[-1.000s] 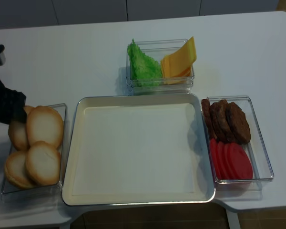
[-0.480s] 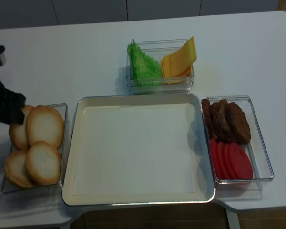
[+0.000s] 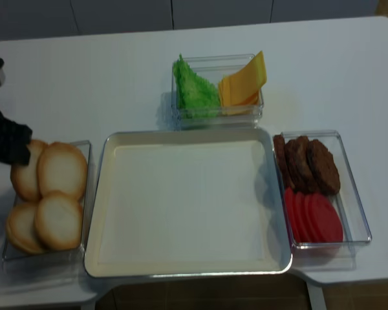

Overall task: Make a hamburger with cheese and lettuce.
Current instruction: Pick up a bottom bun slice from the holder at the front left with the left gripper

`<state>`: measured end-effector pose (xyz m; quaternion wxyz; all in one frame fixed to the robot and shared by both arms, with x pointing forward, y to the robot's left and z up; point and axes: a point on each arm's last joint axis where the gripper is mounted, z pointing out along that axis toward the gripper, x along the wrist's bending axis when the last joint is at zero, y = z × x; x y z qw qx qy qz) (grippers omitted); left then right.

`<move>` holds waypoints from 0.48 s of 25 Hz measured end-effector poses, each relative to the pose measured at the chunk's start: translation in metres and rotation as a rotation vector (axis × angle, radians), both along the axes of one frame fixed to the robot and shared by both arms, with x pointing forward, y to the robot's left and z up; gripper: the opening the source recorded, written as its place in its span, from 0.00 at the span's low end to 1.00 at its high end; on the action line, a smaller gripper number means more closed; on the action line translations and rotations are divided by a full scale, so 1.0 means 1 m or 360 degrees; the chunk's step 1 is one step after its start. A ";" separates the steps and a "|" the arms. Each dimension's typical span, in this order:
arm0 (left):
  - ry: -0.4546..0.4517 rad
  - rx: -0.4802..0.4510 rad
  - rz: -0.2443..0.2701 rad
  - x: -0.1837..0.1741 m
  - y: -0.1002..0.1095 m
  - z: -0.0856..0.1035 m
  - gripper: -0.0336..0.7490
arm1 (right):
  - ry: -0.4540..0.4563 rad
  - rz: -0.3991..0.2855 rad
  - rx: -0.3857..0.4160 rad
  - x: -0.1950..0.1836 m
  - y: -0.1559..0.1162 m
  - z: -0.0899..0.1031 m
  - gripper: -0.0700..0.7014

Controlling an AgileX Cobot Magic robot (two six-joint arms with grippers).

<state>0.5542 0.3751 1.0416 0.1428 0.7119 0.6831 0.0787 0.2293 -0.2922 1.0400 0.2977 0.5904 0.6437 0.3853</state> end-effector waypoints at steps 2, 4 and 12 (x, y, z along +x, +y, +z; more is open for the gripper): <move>-0.0012 0.0003 -0.0002 -0.001 0.000 0.004 0.25 | 0.0000 0.0000 0.0000 0.000 0.000 0.000 0.79; -0.0028 0.0007 -0.0003 -0.003 -0.001 0.008 0.25 | 0.0000 0.0000 0.0000 0.000 0.000 0.000 0.79; -0.0162 0.0115 0.0007 -0.025 -0.003 0.044 0.25 | 0.0000 0.0000 0.0000 0.000 0.000 0.000 0.79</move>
